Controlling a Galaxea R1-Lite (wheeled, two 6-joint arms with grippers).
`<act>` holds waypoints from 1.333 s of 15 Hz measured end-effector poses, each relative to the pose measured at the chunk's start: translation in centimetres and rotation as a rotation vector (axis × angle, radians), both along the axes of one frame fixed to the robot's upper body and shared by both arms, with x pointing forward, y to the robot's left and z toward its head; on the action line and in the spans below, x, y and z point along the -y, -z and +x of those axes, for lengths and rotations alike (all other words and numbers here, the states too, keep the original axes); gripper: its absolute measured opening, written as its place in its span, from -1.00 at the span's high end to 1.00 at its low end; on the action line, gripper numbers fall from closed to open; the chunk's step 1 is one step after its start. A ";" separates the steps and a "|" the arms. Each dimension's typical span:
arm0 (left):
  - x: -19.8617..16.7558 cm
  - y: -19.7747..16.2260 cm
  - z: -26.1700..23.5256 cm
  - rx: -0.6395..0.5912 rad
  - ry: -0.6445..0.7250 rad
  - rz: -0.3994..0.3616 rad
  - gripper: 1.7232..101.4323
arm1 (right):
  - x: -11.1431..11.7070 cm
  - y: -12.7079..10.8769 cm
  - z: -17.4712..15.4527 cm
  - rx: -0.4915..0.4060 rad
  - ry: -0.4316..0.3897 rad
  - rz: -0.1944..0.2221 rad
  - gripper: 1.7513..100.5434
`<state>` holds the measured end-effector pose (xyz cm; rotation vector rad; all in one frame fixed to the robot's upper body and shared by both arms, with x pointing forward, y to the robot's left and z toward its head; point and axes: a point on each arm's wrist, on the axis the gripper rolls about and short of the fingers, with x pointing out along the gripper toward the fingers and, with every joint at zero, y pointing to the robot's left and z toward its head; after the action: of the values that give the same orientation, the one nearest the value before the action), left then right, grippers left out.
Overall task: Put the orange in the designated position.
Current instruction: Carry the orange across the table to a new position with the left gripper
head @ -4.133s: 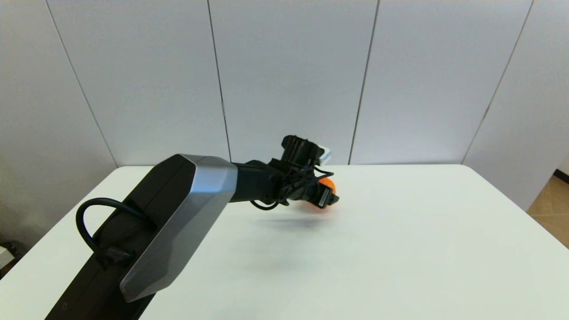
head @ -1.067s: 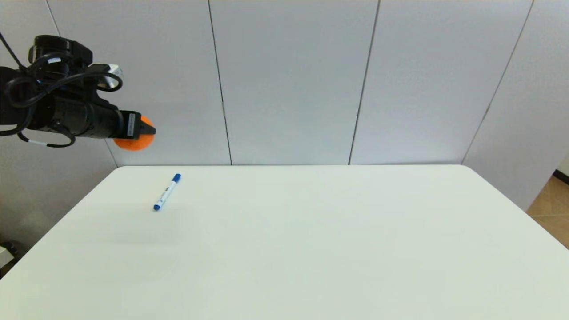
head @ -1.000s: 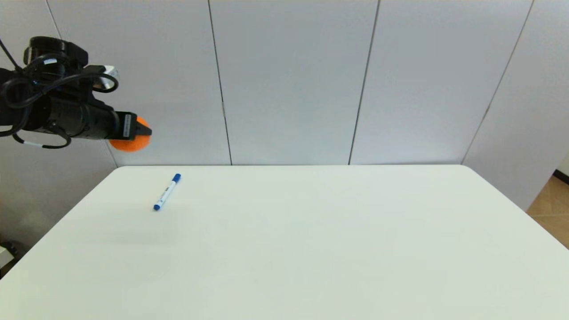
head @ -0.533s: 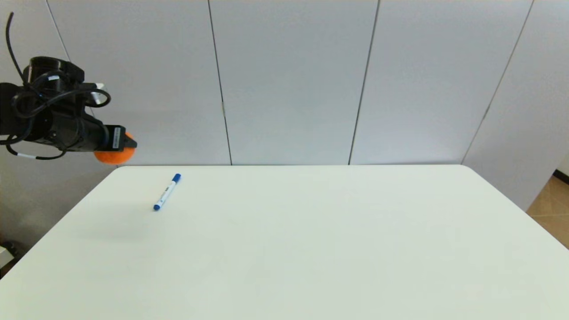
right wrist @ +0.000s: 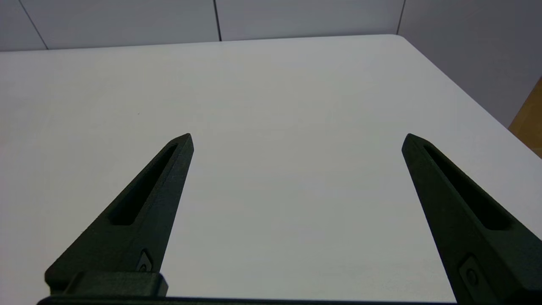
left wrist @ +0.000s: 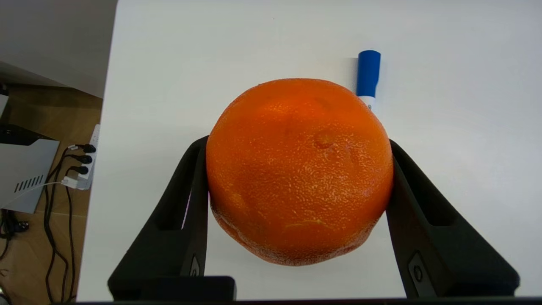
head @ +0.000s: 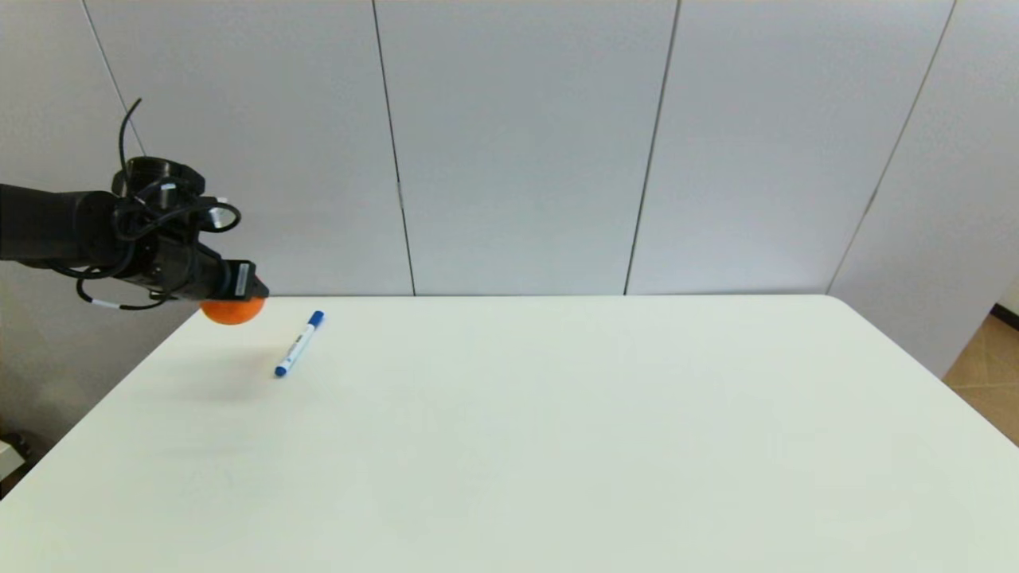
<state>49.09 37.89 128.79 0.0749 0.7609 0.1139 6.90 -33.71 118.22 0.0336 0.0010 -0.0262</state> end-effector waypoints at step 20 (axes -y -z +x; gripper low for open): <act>-0.7 6.9 5.2 -0.074 0.000 -0.008 -0.30 | 0.0 0.0 0.0 0.000 0.000 0.000 -0.94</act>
<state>54.26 38.57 121.91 0.0719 0.8347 0.1086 6.90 -33.71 118.21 0.0332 0.0015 -0.0260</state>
